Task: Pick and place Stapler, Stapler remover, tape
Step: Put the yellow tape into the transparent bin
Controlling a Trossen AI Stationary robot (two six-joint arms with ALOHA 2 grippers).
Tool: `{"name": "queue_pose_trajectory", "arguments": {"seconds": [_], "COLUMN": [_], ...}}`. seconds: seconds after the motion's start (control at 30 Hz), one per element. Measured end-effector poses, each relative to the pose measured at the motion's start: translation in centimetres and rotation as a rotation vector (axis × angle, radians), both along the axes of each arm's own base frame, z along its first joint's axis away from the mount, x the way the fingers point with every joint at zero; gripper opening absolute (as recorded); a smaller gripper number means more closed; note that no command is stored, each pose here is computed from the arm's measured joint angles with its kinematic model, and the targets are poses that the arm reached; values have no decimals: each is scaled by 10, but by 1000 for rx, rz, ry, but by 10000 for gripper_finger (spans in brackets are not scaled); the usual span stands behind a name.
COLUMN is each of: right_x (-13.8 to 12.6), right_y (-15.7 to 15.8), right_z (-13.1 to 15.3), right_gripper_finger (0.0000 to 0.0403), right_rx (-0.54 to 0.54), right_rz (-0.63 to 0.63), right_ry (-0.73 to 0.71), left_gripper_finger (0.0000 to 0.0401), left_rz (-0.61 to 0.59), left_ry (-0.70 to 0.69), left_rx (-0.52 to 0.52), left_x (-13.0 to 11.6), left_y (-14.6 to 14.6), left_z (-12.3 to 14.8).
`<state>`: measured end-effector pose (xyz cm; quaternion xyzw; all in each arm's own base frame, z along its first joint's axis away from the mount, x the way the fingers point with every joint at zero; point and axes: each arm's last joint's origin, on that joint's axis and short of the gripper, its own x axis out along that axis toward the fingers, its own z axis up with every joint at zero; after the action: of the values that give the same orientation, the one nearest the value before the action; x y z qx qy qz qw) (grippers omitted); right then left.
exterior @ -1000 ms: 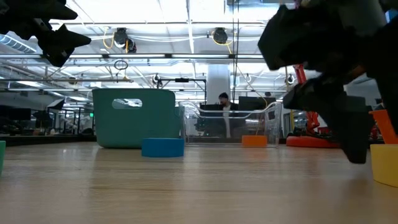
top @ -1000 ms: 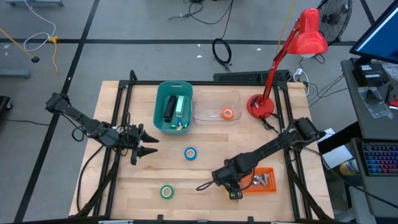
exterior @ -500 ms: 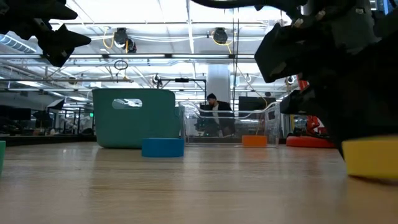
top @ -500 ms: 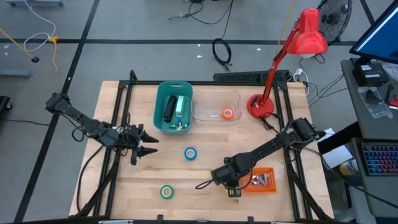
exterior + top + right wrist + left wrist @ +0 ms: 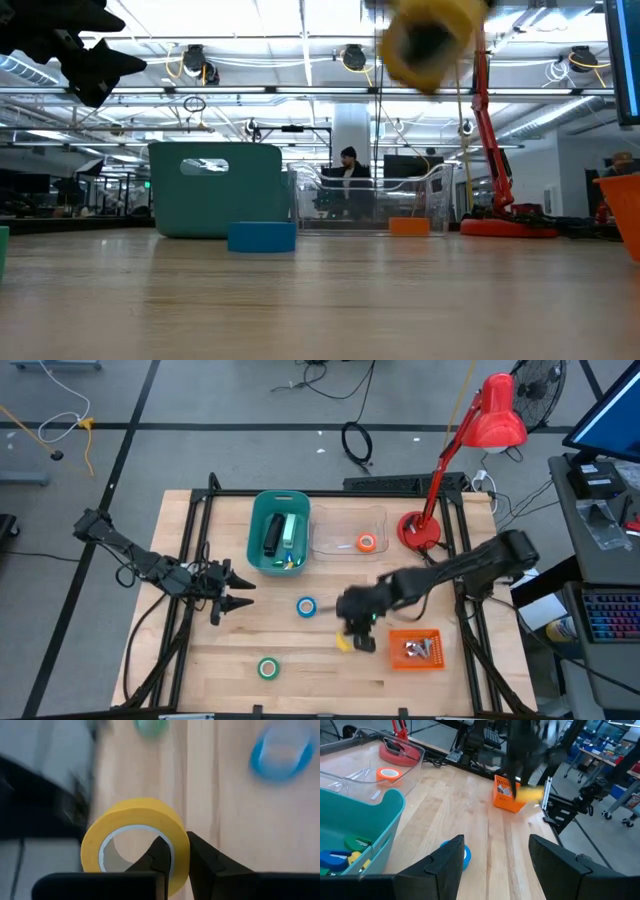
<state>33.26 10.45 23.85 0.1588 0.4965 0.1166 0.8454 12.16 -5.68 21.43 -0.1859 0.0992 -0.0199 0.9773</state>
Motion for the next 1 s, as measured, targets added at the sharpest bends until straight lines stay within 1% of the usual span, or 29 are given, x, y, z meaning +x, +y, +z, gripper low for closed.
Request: {"name": "queue_pose_trajectory", "arguments": {"seconds": [0.1, 0.2, 0.3, 0.37, 0.43, 0.5, 0.63, 0.73, 0.83, 0.9, 1.0], "right_x": [-2, -5, -10, -15, -20, -25, -28, -31, -31, -33, -30], "right_y": [-20, -40, -59, -71, -82, -93, -115, -132, -150, -162, -180], "right_z": [40, 74, 93, 101, 104, 106, 107, 103, 91, 80, 69], "right_gripper_finger": [30, 30, 30, 30, 30, 30, 30, 30, 30, 30, 30], "right_rx": [34, 52, 58, 48, -26, -164, -464, -671, -846, -939, -1004], "right_rz": [-25, -58, -104, -149, -222, -301, -458, -526, -563, -552, -521], "right_ry": [-223, -437, -594, -668, -703, -732, -726, -641, -501, -380, -290], "left_gripper_finger": [225, 225, 225, 225, 225, 225, 225, 225, 225, 225, 225], "left_rz": [0, 0, 0, 1, 0, 1, 1, 2, 2, 2, 10], "left_ry": [0, 1, 0, 1, 0, 0, 0, 0, 0, -1, -1], "left_rx": [1, 2, 1, 2, 4, 6, 5, 4, 3, 2, 2], "left_x": [0, 0, 0, 0, 0, 0, 0, 0, 0, 0, 0], "left_y": [0, 0, 0, 0, 0, 0, 0, 0, 0, 0, 0], "left_z": [0, 0, 0, 0, 0, 0, 0, 0, 0, 0, 0]}}
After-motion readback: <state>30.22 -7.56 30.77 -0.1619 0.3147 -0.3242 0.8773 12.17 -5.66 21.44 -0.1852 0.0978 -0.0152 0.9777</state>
